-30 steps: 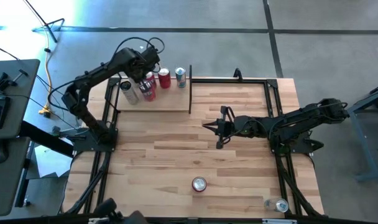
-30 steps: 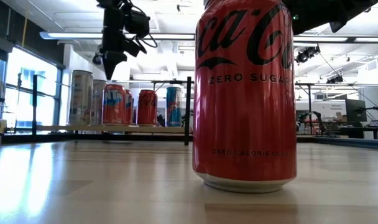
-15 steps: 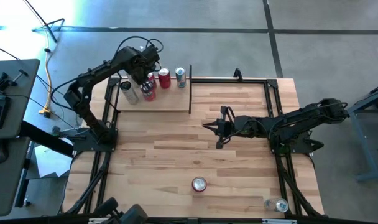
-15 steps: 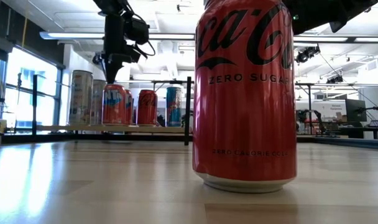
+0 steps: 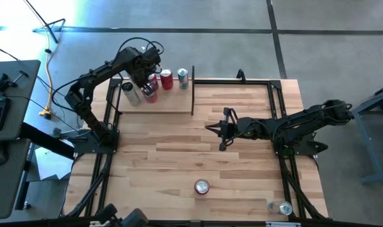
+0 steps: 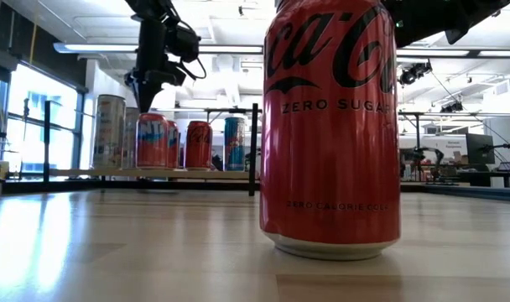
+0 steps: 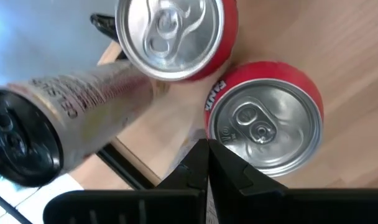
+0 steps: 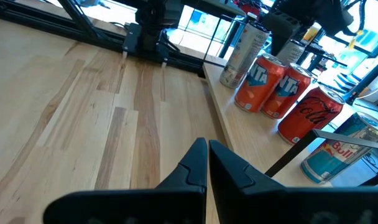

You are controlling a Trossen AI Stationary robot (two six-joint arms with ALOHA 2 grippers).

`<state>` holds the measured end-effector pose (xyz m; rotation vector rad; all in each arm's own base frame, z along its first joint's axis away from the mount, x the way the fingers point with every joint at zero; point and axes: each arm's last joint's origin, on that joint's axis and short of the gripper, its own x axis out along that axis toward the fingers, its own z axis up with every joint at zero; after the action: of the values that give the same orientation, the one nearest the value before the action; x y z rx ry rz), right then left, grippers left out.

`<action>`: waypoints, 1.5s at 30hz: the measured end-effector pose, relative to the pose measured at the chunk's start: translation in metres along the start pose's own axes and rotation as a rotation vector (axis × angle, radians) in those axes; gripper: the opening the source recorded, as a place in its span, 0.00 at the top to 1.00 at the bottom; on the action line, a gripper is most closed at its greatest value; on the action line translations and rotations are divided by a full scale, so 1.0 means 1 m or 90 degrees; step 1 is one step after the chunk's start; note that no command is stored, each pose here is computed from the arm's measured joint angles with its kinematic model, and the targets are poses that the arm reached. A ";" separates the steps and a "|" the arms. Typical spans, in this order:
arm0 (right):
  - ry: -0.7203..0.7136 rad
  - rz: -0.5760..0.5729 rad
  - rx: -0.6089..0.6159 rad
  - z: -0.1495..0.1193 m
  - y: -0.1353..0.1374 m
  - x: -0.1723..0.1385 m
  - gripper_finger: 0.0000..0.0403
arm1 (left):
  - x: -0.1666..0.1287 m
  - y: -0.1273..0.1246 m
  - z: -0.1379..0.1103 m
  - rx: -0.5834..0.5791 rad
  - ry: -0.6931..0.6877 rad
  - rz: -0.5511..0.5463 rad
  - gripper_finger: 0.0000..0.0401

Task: Place canned beverage on shelf
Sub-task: Put the orange soda can aligned with the other orange soda can on the shelf, then put the red soda can aligned with the other red soda can on the shelf

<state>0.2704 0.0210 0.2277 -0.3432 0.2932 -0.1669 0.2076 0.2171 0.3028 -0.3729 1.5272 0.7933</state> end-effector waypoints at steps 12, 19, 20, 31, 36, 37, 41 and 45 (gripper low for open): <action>0.000 0.000 0.000 0.000 0.000 0.000 1.00 | -0.023 0.005 -0.012 -0.019 -0.073 0.014 1.00; 0.002 0.001 -0.004 0.000 0.000 0.000 1.00 | -0.063 -0.006 -0.038 -0.012 -0.244 -0.008 1.00; 0.003 0.002 -0.005 0.000 0.000 0.000 1.00 | -0.068 -0.011 -0.043 -0.006 -0.286 -0.021 1.00; -0.043 0.135 0.034 0.009 0.028 -0.009 1.00 | -0.044 -0.098 -0.117 0.123 -0.669 -0.201 1.00; -0.062 0.170 0.065 0.016 0.054 -0.021 0.95 | -0.001 -0.139 -0.142 0.177 -0.871 -0.308 1.00; -0.060 0.172 0.068 0.017 0.060 -0.024 0.93 | 0.007 -0.145 -0.146 0.185 -0.909 -0.322 1.00; -0.041 0.181 0.089 0.013 0.086 -0.029 0.76 | 0.030 -0.156 -0.163 0.198 -1.036 -0.360 1.00; -0.049 0.208 0.149 0.009 0.110 -0.027 0.53 | 0.040 -0.157 -0.174 0.200 -1.067 -0.383 1.00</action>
<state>0.2595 0.1311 0.2036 -0.0662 0.2472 0.1331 0.1778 -0.0016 0.2143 0.1286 -0.0921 0.1525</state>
